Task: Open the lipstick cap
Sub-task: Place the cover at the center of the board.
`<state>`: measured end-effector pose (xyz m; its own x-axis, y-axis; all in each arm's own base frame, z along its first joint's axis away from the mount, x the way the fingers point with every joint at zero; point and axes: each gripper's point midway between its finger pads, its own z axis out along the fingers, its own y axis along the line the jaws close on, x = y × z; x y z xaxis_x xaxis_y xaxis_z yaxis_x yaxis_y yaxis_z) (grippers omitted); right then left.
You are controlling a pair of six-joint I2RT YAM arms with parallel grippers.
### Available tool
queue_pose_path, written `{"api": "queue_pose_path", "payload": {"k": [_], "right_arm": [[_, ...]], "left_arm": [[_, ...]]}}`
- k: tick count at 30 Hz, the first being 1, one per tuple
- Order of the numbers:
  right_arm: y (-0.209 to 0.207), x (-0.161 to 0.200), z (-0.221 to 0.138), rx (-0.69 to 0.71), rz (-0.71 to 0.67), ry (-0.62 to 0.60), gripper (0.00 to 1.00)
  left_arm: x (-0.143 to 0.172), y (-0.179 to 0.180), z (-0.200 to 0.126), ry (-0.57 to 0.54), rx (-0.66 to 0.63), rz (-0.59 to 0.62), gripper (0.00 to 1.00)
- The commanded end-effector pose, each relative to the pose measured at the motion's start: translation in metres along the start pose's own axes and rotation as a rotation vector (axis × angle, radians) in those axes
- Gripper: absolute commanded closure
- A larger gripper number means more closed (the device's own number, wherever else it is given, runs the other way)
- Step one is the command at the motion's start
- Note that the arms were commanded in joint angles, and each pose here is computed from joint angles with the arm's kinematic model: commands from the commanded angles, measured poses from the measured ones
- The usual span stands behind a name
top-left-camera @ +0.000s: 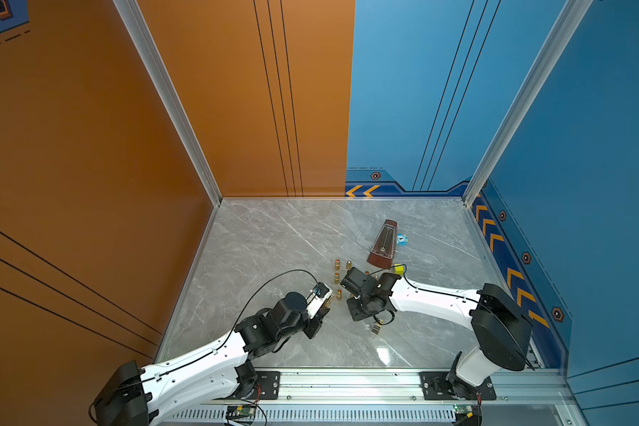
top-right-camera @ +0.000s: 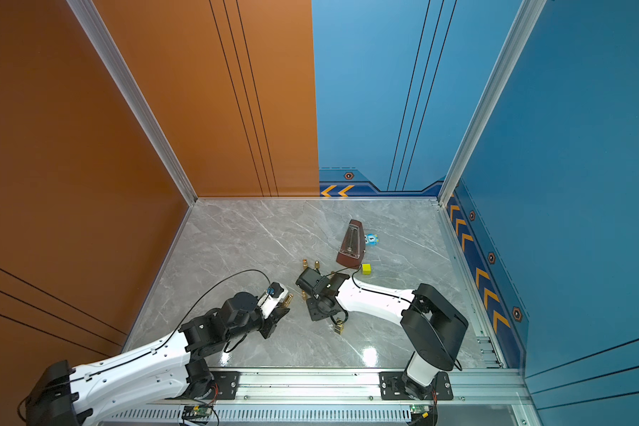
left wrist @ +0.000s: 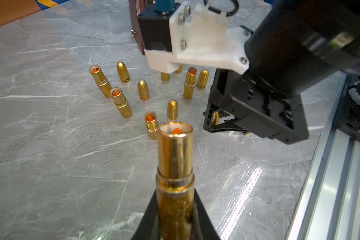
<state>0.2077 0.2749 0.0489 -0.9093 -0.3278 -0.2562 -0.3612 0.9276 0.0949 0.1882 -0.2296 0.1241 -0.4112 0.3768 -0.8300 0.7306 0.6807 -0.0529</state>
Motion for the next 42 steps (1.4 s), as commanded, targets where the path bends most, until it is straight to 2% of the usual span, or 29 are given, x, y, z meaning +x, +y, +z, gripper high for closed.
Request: {"api": "queue_pose_path", "payload": {"k": [1,23,35,42], "right_arm": [[-0.009,-0.003,0.008,0.056,0.016,-0.022,0.8],[-0.001,0.004,0.034,0.056,-0.019,0.011,0.8],[-0.001,0.009,0.036,0.05,-0.024,0.026,0.71],[0.001,0.0,0.016,0.032,-0.017,-0.015,0.64]], "left_arm": [[0.007,0.008,-0.001,0.01,-0.035,-0.012,1.0],[0.006,0.011,-0.003,-0.003,-0.048,-0.019,1.0],[0.006,0.01,-0.005,-0.01,-0.044,-0.02,1.0],[0.003,0.011,-0.006,-0.019,-0.045,-0.02,1.0]]}}
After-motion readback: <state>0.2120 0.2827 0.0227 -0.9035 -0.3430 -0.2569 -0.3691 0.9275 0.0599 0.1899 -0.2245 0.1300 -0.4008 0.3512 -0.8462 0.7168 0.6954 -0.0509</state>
